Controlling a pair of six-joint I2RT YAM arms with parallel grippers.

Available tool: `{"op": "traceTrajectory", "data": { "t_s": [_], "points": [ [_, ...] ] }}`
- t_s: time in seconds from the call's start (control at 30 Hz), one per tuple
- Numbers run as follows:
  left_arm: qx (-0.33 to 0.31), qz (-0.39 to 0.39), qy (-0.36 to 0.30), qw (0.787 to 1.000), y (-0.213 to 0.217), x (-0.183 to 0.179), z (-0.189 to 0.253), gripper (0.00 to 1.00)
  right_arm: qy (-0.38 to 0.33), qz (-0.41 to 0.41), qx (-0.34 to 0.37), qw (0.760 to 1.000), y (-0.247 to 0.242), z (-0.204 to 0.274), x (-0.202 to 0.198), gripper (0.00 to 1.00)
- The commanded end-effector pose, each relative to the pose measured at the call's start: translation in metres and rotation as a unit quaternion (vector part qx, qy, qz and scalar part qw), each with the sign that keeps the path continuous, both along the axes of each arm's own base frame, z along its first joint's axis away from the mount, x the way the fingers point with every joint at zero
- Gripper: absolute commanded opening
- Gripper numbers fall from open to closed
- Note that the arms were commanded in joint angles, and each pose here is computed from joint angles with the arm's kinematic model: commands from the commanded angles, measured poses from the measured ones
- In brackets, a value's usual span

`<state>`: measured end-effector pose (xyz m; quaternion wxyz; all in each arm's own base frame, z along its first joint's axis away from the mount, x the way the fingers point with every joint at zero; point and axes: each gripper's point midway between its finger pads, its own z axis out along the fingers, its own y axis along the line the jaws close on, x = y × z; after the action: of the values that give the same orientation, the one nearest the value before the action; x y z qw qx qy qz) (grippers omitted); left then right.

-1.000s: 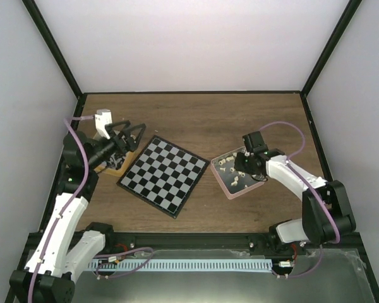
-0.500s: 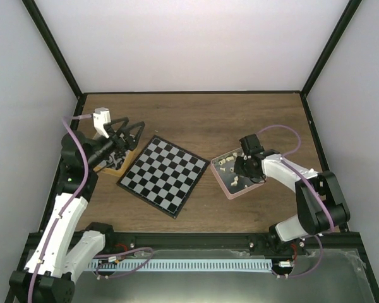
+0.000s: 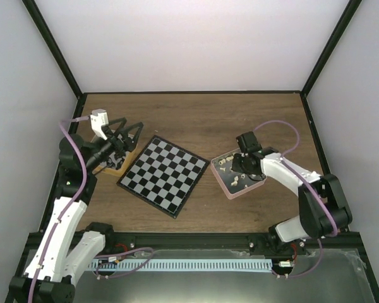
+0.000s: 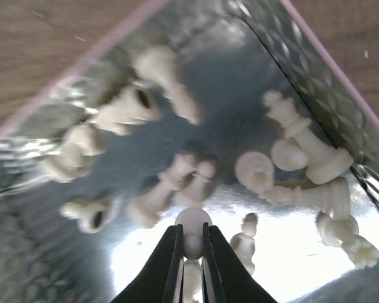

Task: Set up the chess pieces on the board
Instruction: Pick up the chess piece from the storage box, then place the chess piece on the chessboard.

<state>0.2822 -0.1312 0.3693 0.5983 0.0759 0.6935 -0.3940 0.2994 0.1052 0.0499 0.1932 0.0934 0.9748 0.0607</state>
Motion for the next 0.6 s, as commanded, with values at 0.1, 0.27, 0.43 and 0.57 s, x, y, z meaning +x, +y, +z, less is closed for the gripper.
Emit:
{"op": "traceTrajectory", "data": {
  "t_s": [0.1,0.27,0.43,0.57],
  "points": [
    [0.005,0.039,-0.016,0.999,0.013,-0.002,0.003,1.0,-0.107,0.071,0.074,0.989,0.061,0.086,0.019,0.02],
    [0.006,0.06,-0.025,0.998,0.02,-0.005,0.007,1.0,-0.115,0.141,0.12,0.976,0.121,0.101,0.016,0.02],
    [0.008,0.074,-0.028,0.997,0.025,-0.007,0.008,1.0,-0.103,0.192,0.095,0.971,0.171,0.089,0.024,0.01],
    [0.009,0.095,-0.037,0.995,0.032,-0.011,0.012,1.0,-0.072,0.22,0.056,0.971,0.197,0.059,0.025,0.01]
  ]
}}
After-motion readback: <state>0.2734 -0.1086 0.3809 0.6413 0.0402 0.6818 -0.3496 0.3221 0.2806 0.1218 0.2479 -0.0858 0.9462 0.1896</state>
